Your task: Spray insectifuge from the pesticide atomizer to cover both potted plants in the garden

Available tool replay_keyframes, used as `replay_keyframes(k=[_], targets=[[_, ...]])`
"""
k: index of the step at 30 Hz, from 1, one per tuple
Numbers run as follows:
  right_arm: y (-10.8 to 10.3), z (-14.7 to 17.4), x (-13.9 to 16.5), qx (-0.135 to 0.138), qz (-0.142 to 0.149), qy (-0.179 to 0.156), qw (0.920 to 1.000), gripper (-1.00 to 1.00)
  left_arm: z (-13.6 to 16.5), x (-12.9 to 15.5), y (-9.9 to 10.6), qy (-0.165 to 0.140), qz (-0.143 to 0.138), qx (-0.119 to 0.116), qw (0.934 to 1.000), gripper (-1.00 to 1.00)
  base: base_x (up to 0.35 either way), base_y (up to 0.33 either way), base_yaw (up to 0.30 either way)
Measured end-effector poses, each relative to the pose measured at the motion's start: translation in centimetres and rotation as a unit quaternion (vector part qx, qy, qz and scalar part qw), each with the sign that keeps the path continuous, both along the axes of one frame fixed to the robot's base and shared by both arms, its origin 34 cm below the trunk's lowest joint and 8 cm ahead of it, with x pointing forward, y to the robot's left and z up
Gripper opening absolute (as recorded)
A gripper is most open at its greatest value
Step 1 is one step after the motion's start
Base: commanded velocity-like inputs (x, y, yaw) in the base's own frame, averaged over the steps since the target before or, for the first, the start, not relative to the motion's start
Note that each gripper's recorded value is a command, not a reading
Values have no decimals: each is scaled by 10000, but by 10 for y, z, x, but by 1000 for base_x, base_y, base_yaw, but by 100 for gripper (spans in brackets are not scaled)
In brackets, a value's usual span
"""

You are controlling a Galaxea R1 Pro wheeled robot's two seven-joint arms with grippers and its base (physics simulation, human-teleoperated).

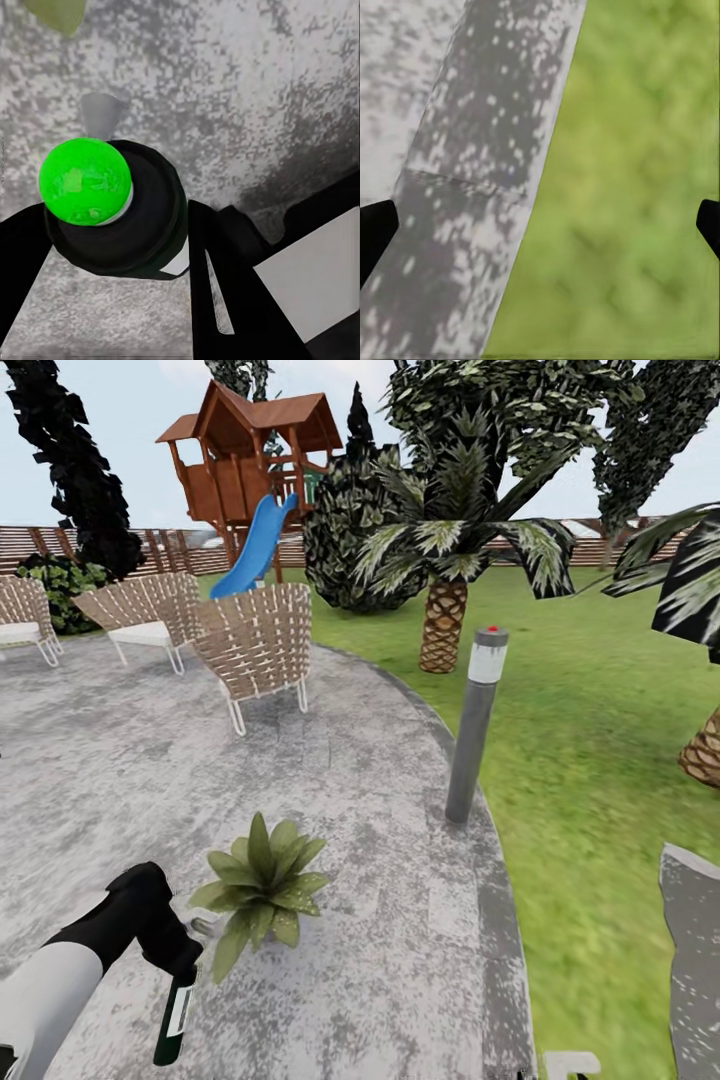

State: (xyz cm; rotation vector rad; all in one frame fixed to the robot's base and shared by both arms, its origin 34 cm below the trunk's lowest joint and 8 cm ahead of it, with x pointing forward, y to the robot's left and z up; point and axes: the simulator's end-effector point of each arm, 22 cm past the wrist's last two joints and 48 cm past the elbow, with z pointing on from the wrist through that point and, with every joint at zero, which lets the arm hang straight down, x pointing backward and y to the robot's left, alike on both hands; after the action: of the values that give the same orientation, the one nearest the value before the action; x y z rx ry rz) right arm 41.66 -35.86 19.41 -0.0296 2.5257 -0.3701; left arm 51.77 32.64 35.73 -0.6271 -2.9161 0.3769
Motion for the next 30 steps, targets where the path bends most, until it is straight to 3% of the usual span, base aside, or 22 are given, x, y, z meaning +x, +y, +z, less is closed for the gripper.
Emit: replay_keyframes(k=[8, 15, 21, 24, 30], targets=[[1, 0, 1, 7, -4, -8, 10000, 100, 1, 1, -2, -14, 10, -14, 10000, -100, 62, 306, -6], [0, 0, 0, 3, -8, -7, 10000, 100, -4, 1, -13, -26, -59, -61, 10000, -100, 43, 62, -234], [1, 0, 0, 5, -4, -6, 10000, 100, -37, -26, 4, -36, -241, 398, 9989, -100, 1, 1, -222], [1, 0, 0, 5, -5, -7, 10000, 100, -47, -33, 10, -171, -511, 380, 9978, -100, -2, 0, -39], [1, -1, 0, 11, -1, 6, 10000, 100, -49, -31, 15, -277, -451, 373, 9979, -100, -252, 6, -4]])
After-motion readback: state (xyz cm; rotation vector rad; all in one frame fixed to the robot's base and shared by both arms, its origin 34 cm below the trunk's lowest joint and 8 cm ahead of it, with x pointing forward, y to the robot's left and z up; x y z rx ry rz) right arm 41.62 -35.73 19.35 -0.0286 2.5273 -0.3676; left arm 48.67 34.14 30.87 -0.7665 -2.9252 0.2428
